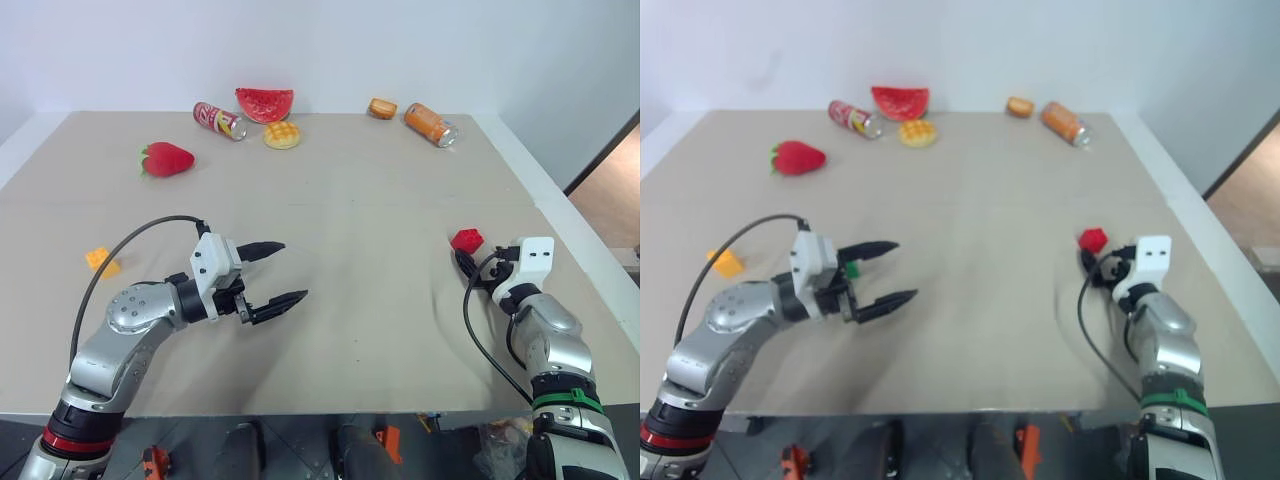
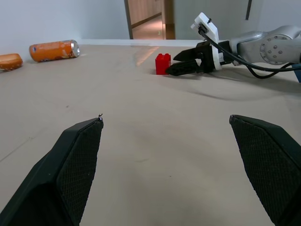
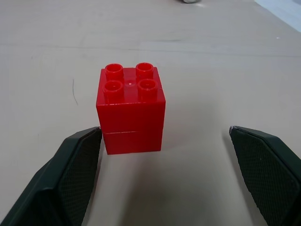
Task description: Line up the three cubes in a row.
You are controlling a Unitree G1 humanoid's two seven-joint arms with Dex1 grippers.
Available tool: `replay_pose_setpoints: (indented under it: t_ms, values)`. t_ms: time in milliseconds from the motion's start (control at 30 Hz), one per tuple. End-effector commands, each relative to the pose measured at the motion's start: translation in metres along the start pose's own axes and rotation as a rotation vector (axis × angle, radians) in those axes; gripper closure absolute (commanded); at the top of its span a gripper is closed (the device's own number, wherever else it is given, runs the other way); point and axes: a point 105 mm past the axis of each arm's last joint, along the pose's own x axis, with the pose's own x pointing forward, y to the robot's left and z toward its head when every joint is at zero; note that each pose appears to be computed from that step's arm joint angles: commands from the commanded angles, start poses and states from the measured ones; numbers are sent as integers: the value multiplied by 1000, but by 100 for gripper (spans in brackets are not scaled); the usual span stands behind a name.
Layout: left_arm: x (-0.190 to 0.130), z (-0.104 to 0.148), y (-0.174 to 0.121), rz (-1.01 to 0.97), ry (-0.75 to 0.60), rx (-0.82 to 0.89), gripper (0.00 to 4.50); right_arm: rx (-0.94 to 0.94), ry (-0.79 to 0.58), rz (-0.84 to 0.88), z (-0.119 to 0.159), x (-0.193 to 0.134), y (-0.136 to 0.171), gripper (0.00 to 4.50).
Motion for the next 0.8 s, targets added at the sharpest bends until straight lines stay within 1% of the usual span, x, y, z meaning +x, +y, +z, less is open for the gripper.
replay_pose_setpoints:
  t_ms: [33, 200, 433, 500, 567, 667, 800]
  values:
    - [3, 6, 1, -3, -27, 35, 4, -14, -28, 8, 8, 5, 1, 0]
    - [2, 3, 5, 17, -27, 28, 4, -13, -28, 38, 8, 12, 8, 0]
    - [3, -3, 6, 31, -33, -4, 4, -17, -55, 91, 17, 23, 22, 0]
    - [5, -3, 7, 40, -40, -10, 0, -21, -61, 104, 20, 27, 26, 52]
    - [6, -5, 8, 51, -45, -17, 0, -25, -66, 117, 22, 29, 28, 52]
    - [7, -7, 8, 61, -45, -19, 0, -29, -68, 126, 22, 31, 30, 142]
    - [5, -10, 8, 74, -45, -25, 0, -36, -71, 135, 22, 30, 31, 277]
